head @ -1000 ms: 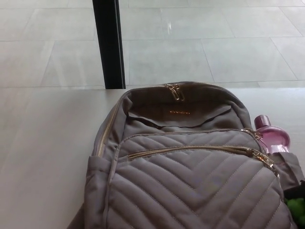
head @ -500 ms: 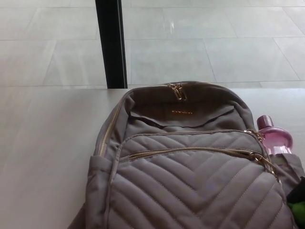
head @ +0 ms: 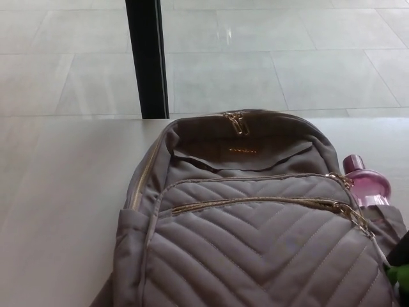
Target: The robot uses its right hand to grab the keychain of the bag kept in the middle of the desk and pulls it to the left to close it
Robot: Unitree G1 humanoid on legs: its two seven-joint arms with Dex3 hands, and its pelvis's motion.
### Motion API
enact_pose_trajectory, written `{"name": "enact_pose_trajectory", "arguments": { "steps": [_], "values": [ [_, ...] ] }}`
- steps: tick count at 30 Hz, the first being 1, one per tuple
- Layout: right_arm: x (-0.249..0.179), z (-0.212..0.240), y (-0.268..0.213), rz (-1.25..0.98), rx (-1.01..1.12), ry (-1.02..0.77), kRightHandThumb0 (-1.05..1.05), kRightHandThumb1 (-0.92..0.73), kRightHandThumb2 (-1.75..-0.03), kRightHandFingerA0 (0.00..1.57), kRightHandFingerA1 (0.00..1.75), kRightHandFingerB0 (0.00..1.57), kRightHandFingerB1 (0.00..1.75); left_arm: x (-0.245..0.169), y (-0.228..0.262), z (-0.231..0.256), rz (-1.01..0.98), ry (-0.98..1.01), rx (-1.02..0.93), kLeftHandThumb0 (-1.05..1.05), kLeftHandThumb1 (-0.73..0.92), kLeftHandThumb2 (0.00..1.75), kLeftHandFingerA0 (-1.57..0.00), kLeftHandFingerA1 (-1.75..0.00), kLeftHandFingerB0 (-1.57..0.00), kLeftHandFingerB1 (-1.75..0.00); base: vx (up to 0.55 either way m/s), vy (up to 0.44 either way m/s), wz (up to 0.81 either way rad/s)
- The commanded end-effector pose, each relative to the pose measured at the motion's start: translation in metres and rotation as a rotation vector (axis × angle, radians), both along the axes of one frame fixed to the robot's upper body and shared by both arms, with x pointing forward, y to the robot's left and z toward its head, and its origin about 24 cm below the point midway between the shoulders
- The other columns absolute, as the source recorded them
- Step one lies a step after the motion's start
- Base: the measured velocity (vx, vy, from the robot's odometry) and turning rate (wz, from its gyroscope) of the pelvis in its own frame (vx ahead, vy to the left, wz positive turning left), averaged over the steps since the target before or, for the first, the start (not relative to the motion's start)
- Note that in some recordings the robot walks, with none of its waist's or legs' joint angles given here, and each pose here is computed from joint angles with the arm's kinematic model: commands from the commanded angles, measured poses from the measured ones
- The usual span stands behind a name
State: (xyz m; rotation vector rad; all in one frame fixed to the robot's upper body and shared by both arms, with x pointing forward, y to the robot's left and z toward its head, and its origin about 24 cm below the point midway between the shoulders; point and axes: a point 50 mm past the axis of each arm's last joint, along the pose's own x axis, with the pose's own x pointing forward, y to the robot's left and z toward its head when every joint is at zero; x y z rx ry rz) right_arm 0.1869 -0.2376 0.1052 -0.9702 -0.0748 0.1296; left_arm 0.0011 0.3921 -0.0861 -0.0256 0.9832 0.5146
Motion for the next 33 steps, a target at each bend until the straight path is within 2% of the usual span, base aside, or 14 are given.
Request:
{"name": "enact_pose_trajectory", "arguments": {
  "steps": [1, 2, 3, 6, 15, 21, 23, 26, 27, 28, 33],
  "values": [
    [0.008, 0.009, -0.001, 0.018, 0.1, -0.011, -0.08, -0.6, -1.15, 0.79, 1.75, 0.62, 1.71, -0.003, 0.004, 0.003, 0.019, -0.008, 0.015, -0.98, 0.92, 0.92, -0.56, -0.56, -0.46, -0.46, 0.0, 0.0, 0.0],
    [0.009, 0.01, -0.001, 0.007, 0.129, -0.004, -0.1, -0.61, -1.16, 0.78, 1.75, 0.68, 1.62, -0.003, 0.004, 0.003, 0.022, -0.01, 0.013, -0.99, 0.92, 0.92, -0.57, -0.57, -0.46, -0.46, 0.0, 0.0, 0.0],
    [0.01, 0.011, -0.002, 0.004, 0.146, -0.002, -0.11, -0.6, -1.17, 0.79, 1.75, 0.65, 1.68, -0.004, 0.004, 0.003, 0.025, -0.009, 0.013, -0.99, 0.92, 0.92, -0.58, -0.57, -0.47, -0.46, 0.0, 0.0, 0.0],
    [0.012, 0.014, -0.002, 0.004, 0.206, 0.002, -0.11, -0.61, -1.17, 0.8, 1.75, 0.66, 1.69, -0.004, 0.004, 0.003, 0.021, -0.008, 0.016, -0.97, 0.92, 0.91, -0.56, -0.56, -0.47, -0.46, 0.0, 0.0, 0.0],
    [0.015, 0.018, 0.002, -0.029, 0.416, 0.068, -0.13, -0.64, -1.15, 0.82, 1.75, 0.69, 1.65, -0.004, 0.004, 0.004, 0.009, -0.01, 0.019, -1.01, 0.92, 0.94, -0.59, -0.57, -0.47, -0.45, 0.0, 0.0, 0.0],
    [0.02, 0.024, 0.01, -0.013, 0.5, 0.097, -0.13, -0.6, -1.21, 0.84, 1.75, 0.72, 1.61, -0.004, 0.005, 0.005, 0.019, -0.013, 0.028, -0.99, 0.92, 0.93, -0.59, -0.56, -0.49, -0.46, 0.0, 0.0, 0.0],
    [0.025, 0.03, 0.017, 0.021, 0.513, 0.089, -0.14, -0.55, -1.29, 0.87, 1.75, 0.69, 1.67, -0.003, 0.005, 0.005, 0.002, -0.012, 0.033, -0.99, 0.92, 0.95, -0.59, -0.57, -0.49, -0.46, 0.0, 0.0, 0.0],
    [0.032, 0.037, 0.027, 0.074, 0.493, 0.09, -0.13, -0.59, -1.24, 0.83, 1.75, 0.64, 1.75, -0.002, 0.005, 0.005, 0.006, -0.017, 0.03, -0.99, 0.92, 0.95, -0.59, -0.58, -0.49, -0.46, 0.0, 0.0, 0.0],
    [0.034, 0.038, 0.031, 0.083, 0.513, 0.092, -0.13, -0.59, -1.22, 0.83, 1.75, 0.63, 1.75, -0.002, 0.005, 0.005, 0.006, -0.017, 0.028, -0.87, 0.84, 1.28, -0.57, -0.63, -0.45, -0.53, 0.0, 0.0, 0.0],
    [0.037, 0.04, 0.035, 0.097, 0.5, 0.091, -0.13, -0.59, -1.24, 0.82, 1.75, 0.65, 1.75, -0.002, 0.005, 0.005, 0.017, -0.014, 0.032, -0.97, 0.92, 0.96, -0.59, -0.57, -0.5, -0.46, 0.0, 0.0, 0.0],
    [0.05, 0.05, 0.059, 0.164, 0.439, 0.086, -0.15, -0.58, -1.26, 0.84, 1.75, 0.65, 1.75, 0.0, 0.005, 0.006, 0.0, -0.028, 0.033, -1.0, 0.92, 0.92, -0.59, -0.56, -0.52, -0.45, 0.0, 0.0, 0.0]
  ]
}}
